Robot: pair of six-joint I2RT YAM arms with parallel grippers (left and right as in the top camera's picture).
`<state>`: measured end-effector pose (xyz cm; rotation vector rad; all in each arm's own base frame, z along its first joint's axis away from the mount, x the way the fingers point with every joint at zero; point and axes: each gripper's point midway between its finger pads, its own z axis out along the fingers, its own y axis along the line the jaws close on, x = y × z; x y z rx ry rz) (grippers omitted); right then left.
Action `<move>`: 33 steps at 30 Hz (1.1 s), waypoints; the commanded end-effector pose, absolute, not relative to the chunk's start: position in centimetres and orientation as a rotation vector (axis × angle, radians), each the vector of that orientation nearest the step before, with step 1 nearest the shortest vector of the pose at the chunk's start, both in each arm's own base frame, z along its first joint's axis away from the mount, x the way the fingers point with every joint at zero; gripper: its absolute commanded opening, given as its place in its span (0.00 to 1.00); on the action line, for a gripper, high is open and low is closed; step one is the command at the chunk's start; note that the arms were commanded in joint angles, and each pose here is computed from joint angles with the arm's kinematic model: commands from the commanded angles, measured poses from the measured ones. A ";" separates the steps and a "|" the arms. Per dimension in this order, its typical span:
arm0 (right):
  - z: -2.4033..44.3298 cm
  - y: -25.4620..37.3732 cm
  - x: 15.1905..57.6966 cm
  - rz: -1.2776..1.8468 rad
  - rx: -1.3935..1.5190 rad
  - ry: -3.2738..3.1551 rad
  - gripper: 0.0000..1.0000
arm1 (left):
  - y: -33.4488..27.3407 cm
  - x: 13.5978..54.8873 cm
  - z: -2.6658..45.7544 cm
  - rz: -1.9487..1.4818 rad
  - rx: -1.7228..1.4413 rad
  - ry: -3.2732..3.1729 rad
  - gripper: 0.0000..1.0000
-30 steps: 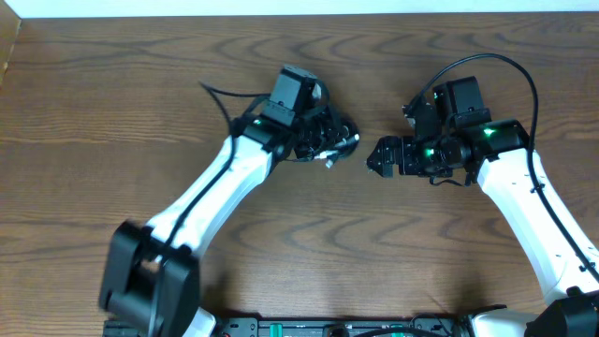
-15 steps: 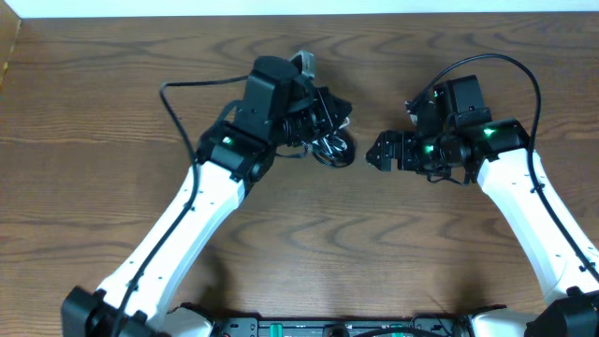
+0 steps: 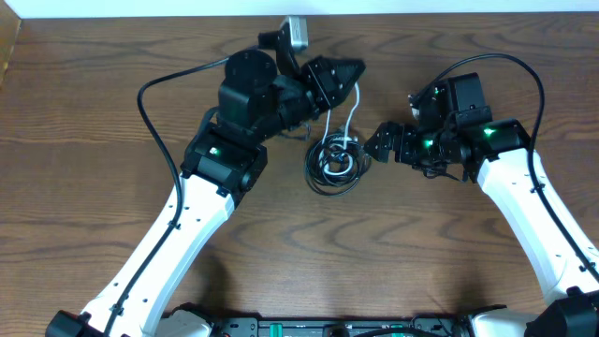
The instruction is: Untangle cables
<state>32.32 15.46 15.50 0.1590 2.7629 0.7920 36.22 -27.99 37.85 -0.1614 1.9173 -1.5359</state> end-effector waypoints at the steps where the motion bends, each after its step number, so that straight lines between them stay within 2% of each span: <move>1: 15.9 16.0 32.5 0.816 0.168 2.758 0.99 | -27.8 35.2 41.8 -1.633 -0.154 1.806 0.08; 9: 15.5 16.9 32.9 0.826 0.146 2.756 0.99 | -27.4 35.0 46.1 -1.697 -0.118 1.617 0.08; 16: 13.9 17.7 33.8 0.758 0.111 2.761 0.98 | -27.3 35.0 46.4 -1.710 -0.126 1.611 0.07; 19: 12.9 18.3 34.6 0.720 0.132 2.759 0.93 | -27.2 35.0 46.7 -1.717 -0.133 1.604 0.08; 23: 11.7 19.4 35.8 0.742 0.148 2.747 0.92 | -27.2 34.8 47.0 -1.732 -0.140 1.595 0.08; 27: 9.8 20.4 36.5 0.742 0.129 2.762 0.93 | -26.8 34.2 48.4 -1.771 -0.140 1.548 0.07; 33: 5.4 21.3 37.1 0.730 0.186 2.831 0.86 | -25.9 32.7 50.6 -1.782 -0.117 1.482 0.07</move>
